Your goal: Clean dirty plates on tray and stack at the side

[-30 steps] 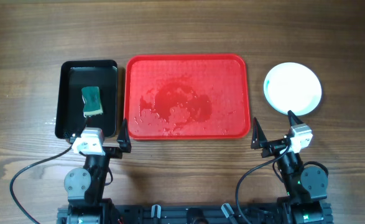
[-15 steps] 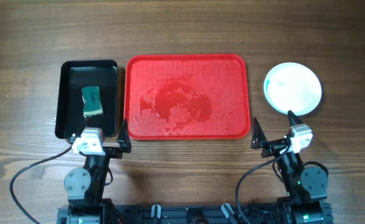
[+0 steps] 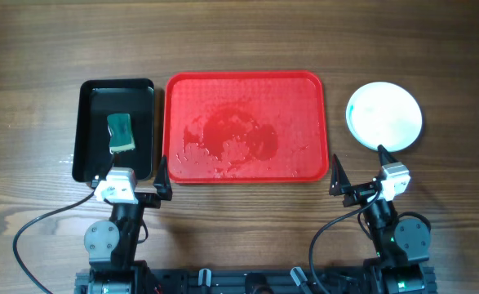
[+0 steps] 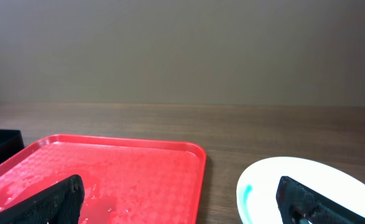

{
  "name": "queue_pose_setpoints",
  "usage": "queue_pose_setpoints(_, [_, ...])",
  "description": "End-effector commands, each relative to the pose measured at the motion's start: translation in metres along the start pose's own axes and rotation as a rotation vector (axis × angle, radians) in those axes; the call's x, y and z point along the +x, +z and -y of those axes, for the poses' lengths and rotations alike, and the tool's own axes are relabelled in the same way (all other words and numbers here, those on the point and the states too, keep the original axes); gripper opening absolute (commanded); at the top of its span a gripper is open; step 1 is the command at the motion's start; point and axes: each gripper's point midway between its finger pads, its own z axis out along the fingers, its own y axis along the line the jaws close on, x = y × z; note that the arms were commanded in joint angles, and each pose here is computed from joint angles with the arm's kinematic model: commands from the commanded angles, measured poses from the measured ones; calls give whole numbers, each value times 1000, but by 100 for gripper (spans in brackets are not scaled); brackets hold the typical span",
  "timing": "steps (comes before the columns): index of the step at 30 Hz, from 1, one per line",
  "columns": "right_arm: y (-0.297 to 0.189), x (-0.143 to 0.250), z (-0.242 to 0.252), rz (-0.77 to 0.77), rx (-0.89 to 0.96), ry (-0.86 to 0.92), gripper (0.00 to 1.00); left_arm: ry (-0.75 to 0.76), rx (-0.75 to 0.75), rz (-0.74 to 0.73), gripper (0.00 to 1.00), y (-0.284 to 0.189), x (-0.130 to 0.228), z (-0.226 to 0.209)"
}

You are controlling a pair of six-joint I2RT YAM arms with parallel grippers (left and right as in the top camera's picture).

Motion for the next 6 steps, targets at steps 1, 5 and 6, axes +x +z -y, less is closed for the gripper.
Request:
queue_pose_setpoints(1, [0,-2,-2,9,-12,10,100,-2,-8,2,100,0,1,-1])
queue_pose_setpoints(5, [0,-2,-2,9,-12,10,100,-2,-8,2,100,0,1,-1])
queue_pose_setpoints(6, [0,-2,-2,9,-12,10,100,-2,-8,2,100,0,1,-1])
